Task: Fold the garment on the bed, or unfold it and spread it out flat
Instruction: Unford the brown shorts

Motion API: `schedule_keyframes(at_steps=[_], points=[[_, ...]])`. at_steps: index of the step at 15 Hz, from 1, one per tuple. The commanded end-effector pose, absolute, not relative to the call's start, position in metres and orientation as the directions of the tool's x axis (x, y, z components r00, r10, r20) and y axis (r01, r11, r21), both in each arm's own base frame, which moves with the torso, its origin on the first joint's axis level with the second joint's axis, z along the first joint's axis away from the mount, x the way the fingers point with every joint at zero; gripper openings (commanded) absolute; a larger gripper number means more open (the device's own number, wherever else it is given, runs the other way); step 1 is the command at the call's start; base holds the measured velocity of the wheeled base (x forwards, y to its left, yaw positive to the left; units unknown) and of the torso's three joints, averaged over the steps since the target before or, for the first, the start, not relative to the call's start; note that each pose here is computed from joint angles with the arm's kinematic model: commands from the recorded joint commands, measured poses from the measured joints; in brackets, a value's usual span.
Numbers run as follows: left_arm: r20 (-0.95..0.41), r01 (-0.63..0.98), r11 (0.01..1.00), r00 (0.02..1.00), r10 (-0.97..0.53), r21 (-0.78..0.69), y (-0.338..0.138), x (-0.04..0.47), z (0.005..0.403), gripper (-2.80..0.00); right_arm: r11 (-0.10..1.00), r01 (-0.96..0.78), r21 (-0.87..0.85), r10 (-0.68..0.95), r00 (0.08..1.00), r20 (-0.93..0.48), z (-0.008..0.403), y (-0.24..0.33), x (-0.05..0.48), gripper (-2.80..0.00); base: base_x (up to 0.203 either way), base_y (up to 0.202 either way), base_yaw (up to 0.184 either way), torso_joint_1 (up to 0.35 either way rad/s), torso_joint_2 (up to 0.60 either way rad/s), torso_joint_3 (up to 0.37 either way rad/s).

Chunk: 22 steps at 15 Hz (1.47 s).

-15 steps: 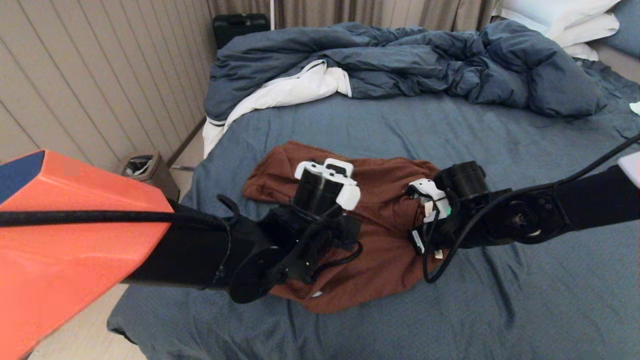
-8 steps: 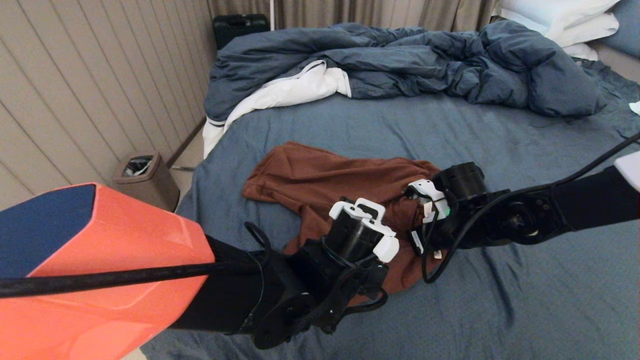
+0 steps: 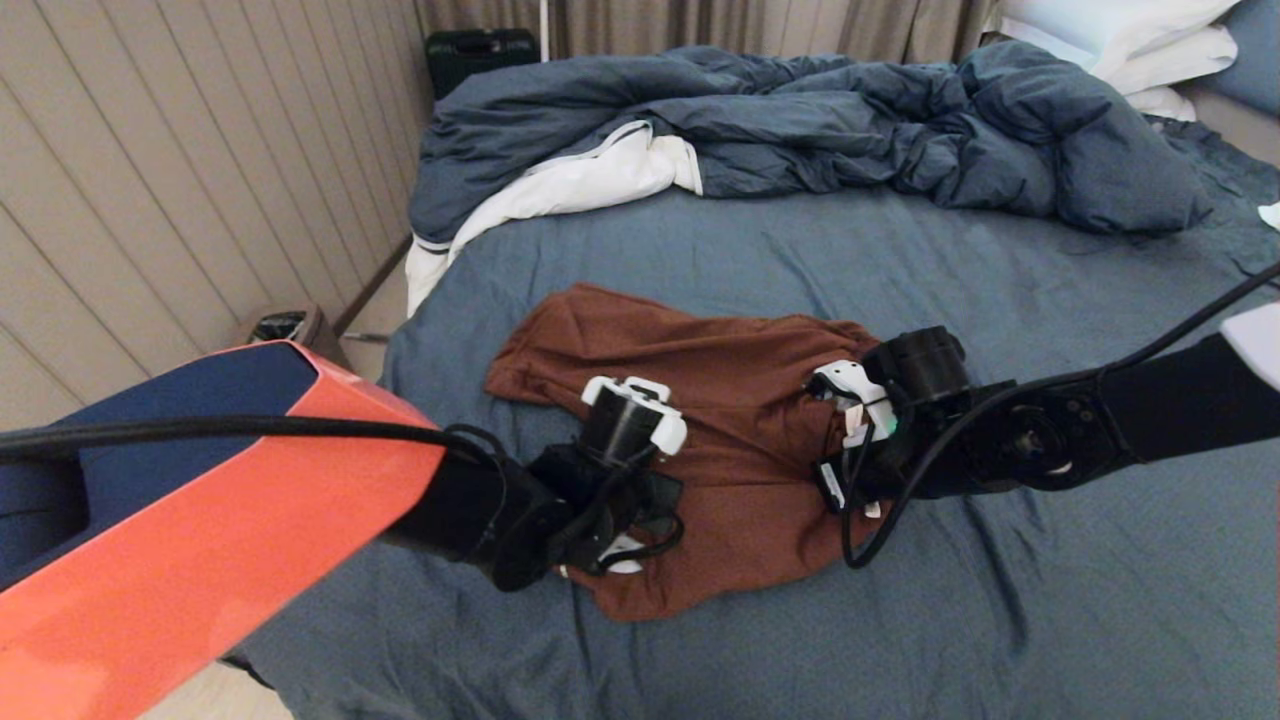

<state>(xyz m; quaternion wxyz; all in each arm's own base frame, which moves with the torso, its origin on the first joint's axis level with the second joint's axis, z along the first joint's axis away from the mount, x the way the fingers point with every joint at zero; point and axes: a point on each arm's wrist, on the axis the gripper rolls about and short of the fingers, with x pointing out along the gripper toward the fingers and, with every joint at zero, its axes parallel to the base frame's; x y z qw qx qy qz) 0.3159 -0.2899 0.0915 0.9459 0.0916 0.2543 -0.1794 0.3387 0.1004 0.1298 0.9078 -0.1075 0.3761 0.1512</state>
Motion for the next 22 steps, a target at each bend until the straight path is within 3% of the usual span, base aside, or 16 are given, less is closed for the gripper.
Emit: schedule_keyframes(at_steps=[1, 8, 14, 17, 22], points=[[-0.500, 0.283, 0.956, 0.840, -0.211, 0.073, -0.256, 0.353, 0.093, -2.80, 0.930, -0.358, -0.084, 0.191, 0.665, -0.722, 0.126, 0.101, 0.340, -2.80, 0.000, 0.000, 0.000, 0.000, 0.00, 0.000], [-0.422, 0.072, 0.997, 0.904, -0.065, 0.002, -0.136, 0.411, 0.136, -2.80, 0.930, -0.358, -0.083, 0.187, 0.657, -0.731, 0.120, 0.101, 0.343, -2.80, 0.000, 0.000, 0.000, 0.000, 0.00, 0.000], [-0.355, -0.039, 0.999, 0.934, 0.026, -0.030, -0.079, 0.439, 0.169, -2.80, 0.930, -0.357, -0.084, 0.187, 0.658, -0.729, 0.121, 0.101, 0.343, -2.80, 0.000, 0.000, 0.000, 0.000, 0.00, 0.000], [-0.338, -0.068, 0.996, 0.940, 0.045, -0.057, -0.066, 0.423, 0.188, -2.80, 0.929, -0.361, -0.081, 0.204, 0.682, -0.702, 0.127, 0.101, 0.339, -2.80, 0.000, 0.000, 0.000, 0.000, 0.00, 0.000], [-0.272, 0.011, 0.995, 0.962, -0.039, -0.104, -0.057, 0.356, 0.239, -2.80, 0.929, -0.359, -0.086, 0.270, 0.820, -0.505, 0.176, 0.102, 0.317, -2.80, 0.000, 0.000, 0.000, 0.000, 0.00, 0.000]])
